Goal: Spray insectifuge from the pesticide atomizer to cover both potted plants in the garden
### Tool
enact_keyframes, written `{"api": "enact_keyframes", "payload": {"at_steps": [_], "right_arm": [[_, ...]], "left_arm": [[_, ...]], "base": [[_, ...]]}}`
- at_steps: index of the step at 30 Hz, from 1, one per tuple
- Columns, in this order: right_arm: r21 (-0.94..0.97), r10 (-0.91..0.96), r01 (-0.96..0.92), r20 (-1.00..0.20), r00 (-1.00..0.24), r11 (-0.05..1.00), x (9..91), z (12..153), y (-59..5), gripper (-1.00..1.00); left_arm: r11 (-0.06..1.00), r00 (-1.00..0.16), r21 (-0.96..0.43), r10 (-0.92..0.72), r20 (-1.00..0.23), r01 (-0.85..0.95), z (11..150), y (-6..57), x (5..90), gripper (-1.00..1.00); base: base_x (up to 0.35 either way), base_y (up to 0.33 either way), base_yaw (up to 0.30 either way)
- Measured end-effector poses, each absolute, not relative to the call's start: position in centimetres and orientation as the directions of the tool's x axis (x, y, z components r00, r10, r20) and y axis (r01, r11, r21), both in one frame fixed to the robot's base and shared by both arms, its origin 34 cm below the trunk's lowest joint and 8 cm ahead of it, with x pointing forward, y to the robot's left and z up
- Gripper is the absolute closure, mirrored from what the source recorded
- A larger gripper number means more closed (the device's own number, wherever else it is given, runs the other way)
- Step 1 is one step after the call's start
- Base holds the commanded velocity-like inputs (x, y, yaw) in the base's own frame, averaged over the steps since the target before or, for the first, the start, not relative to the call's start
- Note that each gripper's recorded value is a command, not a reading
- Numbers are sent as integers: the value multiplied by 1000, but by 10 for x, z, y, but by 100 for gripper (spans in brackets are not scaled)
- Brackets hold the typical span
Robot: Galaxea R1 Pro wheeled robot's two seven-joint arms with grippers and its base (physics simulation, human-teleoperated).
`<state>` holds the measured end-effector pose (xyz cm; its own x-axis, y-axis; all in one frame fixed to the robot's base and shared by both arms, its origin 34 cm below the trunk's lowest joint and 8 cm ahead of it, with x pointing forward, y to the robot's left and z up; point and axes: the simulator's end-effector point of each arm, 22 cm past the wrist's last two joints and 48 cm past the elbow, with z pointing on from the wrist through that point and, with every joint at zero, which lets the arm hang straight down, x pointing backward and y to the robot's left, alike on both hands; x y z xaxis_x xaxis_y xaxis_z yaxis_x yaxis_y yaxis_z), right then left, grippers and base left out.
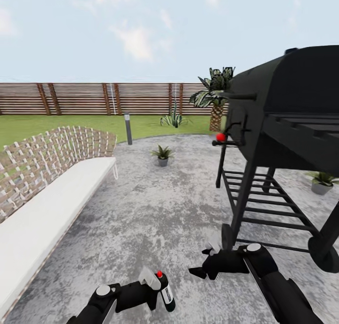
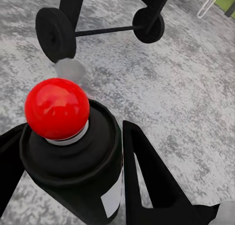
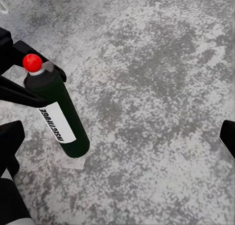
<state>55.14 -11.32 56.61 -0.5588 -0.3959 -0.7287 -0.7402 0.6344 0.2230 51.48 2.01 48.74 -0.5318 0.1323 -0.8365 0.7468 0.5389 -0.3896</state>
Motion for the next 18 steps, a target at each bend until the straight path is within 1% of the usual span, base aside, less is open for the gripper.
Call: {"api": "enact_keyframes", "payload": {"at_steps": [18], "right_arm": [[222, -397, -740, -728, -559, 635, 551, 566, -113, -100]], "left_arm": [[539, -531, -389, 132, -837, 747, 487, 20, 515, 100]], "base": [[290, 172, 0]]}}
